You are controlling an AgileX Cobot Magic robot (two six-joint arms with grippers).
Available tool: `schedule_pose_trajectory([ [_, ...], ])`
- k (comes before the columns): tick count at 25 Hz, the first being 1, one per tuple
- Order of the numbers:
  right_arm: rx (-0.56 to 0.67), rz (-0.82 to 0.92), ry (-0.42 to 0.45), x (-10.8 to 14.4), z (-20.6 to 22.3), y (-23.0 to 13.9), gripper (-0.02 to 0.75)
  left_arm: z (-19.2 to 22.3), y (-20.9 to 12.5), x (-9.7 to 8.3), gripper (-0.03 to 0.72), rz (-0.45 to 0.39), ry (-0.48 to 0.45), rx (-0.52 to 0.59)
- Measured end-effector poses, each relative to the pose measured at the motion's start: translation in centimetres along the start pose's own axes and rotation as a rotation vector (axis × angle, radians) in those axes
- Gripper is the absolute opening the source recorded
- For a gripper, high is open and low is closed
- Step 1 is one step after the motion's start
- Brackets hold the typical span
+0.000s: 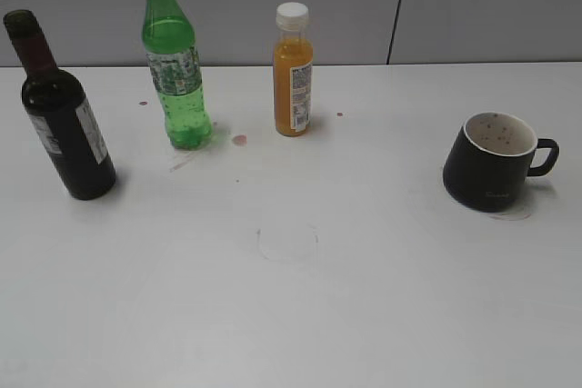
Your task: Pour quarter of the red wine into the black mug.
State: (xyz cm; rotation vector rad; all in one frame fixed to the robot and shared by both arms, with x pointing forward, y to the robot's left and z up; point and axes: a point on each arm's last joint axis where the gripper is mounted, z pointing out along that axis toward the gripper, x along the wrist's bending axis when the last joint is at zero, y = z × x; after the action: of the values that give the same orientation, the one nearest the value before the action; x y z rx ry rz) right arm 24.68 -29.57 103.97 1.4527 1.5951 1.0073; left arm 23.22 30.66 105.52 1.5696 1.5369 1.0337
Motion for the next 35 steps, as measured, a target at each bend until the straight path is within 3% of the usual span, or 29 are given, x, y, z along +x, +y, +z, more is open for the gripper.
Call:
schedule_pose_trajectory([
  [14, -0.492, 0.001, -0.025, -0.3, -0.9, 5.3, 0.594, 0.0, 0.0, 0.0, 0.589, 0.0, 0.0, 0.0],
  [22, -0.399, 0.006, -0.027, -0.5, 3.0, 7.3, 0.594, 0.0, 0.0, 0.0, 0.589, 0.0, 0.0, 0.0],
  [30, -0.564, 0.016, -0.04, -0.7, 5.5, 10.3, 0.594, 0.0, 0.0, 0.0, 0.589, 0.0, 0.0, 0.0],
  [35, -0.514, 0.032, -0.041, -0.9, 8.5, 10.7, 0.591, 0.0, 0.0, 0.0, 0.589, 0.0, 0.0, 0.0],
])
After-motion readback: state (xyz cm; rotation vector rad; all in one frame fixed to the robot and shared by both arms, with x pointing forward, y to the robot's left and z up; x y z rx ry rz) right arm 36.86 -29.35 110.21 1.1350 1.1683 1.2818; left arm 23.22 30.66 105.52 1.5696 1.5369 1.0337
